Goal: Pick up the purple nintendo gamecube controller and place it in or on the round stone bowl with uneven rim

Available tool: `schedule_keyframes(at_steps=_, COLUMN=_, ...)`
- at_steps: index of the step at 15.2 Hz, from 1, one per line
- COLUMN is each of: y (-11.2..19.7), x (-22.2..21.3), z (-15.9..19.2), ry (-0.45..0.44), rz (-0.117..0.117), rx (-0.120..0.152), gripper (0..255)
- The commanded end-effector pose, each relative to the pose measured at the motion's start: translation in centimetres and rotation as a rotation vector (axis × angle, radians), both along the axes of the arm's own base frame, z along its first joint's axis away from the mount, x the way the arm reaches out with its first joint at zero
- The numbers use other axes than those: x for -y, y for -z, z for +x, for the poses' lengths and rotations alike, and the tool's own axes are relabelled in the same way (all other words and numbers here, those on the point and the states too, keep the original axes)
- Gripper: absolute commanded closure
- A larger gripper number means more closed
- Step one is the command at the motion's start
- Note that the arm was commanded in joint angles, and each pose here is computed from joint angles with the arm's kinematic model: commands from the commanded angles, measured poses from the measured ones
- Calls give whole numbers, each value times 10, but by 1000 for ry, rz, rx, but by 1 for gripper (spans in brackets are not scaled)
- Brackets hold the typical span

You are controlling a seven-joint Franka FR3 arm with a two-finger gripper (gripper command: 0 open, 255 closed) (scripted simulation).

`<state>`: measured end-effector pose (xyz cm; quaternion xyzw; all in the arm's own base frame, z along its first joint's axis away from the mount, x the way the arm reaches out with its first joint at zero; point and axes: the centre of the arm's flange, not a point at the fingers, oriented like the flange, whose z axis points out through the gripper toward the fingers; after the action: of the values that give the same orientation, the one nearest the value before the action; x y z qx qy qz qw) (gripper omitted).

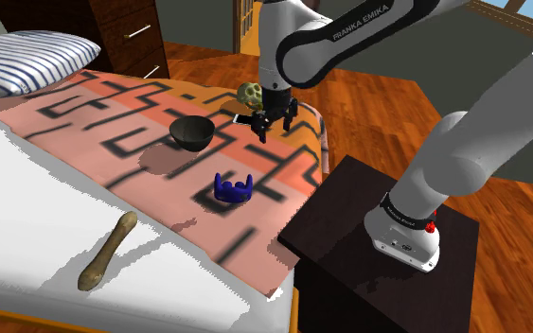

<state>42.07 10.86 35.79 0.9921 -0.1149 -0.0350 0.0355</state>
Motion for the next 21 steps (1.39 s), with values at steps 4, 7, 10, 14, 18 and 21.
schedule_keyframes(at_steps=4, y=50, x=-27, z=31, ry=21, rz=11, rx=20, gripper=0)
schedule_keyframes(at_steps=7, y=79, x=-43, z=50, ry=33, rz=17, rx=30, gripper=0)
schedule_keyframes(at_steps=10, y=104, x=-57, z=67, ry=44, rz=22, rx=39, gripper=0)
schedule_keyframes(at_steps=14, y=125, x=-56, z=66, ry=44, rz=22, rx=39, gripper=0)
schedule_keyframes(at_steps=18, y=144, x=-55, z=65, ry=44, rz=22, rx=39, gripper=0)
schedule_keyframes(at_steps=21, y=144, x=-55, z=65, ry=44, rz=22, rx=39, gripper=0)
